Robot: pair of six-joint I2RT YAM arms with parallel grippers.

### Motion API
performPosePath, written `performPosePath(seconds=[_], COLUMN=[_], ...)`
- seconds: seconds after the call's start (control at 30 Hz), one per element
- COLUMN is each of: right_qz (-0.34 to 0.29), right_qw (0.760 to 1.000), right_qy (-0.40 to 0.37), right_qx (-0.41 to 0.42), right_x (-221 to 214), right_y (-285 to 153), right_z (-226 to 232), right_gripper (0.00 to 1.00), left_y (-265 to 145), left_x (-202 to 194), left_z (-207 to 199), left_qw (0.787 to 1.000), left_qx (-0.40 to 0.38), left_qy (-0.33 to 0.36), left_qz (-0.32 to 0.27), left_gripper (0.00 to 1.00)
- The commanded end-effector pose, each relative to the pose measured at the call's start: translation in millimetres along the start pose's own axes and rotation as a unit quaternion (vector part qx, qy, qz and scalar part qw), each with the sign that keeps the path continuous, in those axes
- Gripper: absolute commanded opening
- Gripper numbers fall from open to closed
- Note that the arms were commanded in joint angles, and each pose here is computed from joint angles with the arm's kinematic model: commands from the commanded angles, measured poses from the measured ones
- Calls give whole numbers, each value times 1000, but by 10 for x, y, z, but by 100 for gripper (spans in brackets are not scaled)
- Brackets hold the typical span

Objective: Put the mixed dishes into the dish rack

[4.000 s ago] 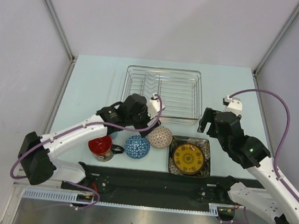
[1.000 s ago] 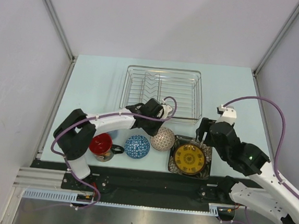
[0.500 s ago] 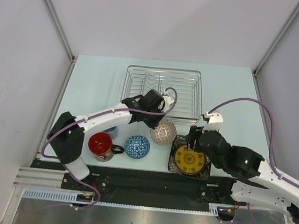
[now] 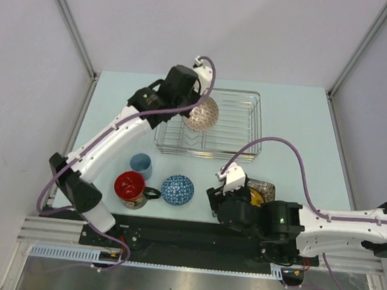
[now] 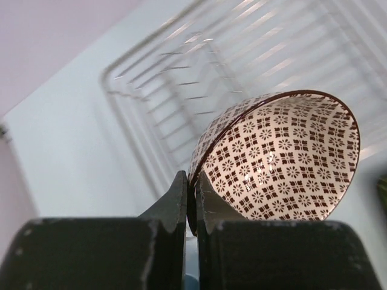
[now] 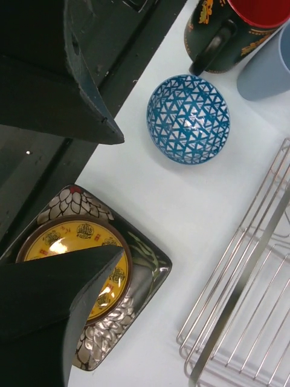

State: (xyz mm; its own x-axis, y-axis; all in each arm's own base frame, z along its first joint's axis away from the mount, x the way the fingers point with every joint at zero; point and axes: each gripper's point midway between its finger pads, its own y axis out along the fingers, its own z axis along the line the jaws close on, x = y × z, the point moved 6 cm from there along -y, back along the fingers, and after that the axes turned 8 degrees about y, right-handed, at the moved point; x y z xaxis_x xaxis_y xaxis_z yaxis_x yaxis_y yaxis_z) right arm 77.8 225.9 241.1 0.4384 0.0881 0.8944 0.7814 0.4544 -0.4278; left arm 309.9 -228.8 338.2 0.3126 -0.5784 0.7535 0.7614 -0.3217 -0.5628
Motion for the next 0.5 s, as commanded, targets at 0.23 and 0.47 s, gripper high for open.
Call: performPosePath(seconds=[0.23,0.47], right_qz=[-35,-13], right_qw=[997,995], right_qy=[-35,-61], right_qx=[63,79], right_x=[209,103], right_y=[155,360], right_z=[534,687], right_gripper=[81,86], left_y=[424,658], left_x=[-471,-430], left_z=[1378,1463], left_qw=[936,920], left_qx=[287,312], left_qy=[83,113], left_qz=[184,209], left_gripper=[0,0])
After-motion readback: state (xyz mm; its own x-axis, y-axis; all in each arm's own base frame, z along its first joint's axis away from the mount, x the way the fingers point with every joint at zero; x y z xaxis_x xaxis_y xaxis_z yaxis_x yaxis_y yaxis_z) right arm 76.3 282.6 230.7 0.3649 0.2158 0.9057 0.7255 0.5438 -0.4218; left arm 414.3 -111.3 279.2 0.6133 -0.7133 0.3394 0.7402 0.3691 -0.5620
